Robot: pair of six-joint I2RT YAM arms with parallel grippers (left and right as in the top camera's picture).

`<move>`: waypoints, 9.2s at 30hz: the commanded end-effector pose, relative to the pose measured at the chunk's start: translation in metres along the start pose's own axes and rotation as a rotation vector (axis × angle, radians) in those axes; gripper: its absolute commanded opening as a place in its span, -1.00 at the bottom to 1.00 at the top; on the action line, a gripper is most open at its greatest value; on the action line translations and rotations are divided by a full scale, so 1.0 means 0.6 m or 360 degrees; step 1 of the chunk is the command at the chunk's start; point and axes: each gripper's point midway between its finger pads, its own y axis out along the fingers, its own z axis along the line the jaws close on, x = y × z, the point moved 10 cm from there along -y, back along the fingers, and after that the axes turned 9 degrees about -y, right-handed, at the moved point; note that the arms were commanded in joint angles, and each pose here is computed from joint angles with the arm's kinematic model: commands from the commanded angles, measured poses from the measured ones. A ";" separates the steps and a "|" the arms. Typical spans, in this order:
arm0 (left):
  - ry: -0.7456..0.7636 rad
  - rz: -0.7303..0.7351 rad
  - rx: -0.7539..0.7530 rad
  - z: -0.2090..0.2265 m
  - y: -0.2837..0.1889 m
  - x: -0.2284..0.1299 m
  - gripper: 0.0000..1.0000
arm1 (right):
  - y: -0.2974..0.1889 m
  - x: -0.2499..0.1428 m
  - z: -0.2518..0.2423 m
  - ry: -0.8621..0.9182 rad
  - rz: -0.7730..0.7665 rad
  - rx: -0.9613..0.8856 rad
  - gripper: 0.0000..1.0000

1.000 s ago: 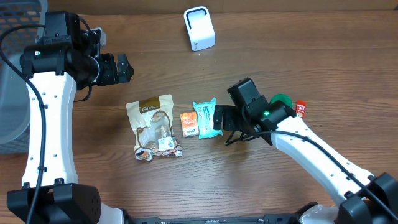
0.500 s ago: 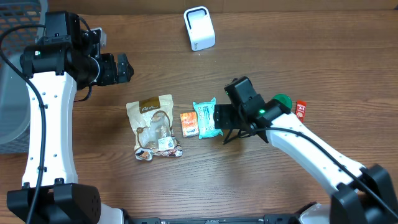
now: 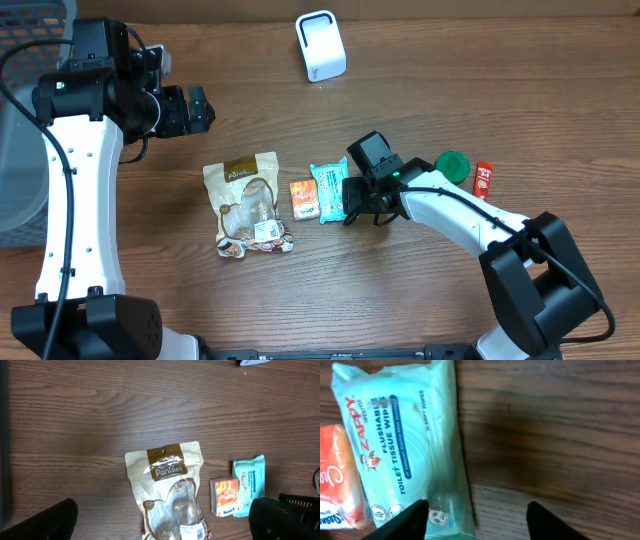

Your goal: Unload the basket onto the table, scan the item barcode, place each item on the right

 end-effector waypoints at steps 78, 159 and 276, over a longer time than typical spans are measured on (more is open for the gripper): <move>-0.0006 0.0006 0.0007 0.003 0.004 0.001 0.99 | -0.035 0.032 0.036 -0.0855 -0.0079 -0.0427 0.59; -0.0006 0.0006 0.0007 0.003 0.004 0.001 0.99 | -0.098 0.027 0.046 -0.0577 -0.0227 0.0452 -0.93; -0.0006 0.0007 0.0007 0.003 0.004 0.001 0.99 | 0.031 0.034 -0.036 0.0110 0.0248 -0.0164 -0.21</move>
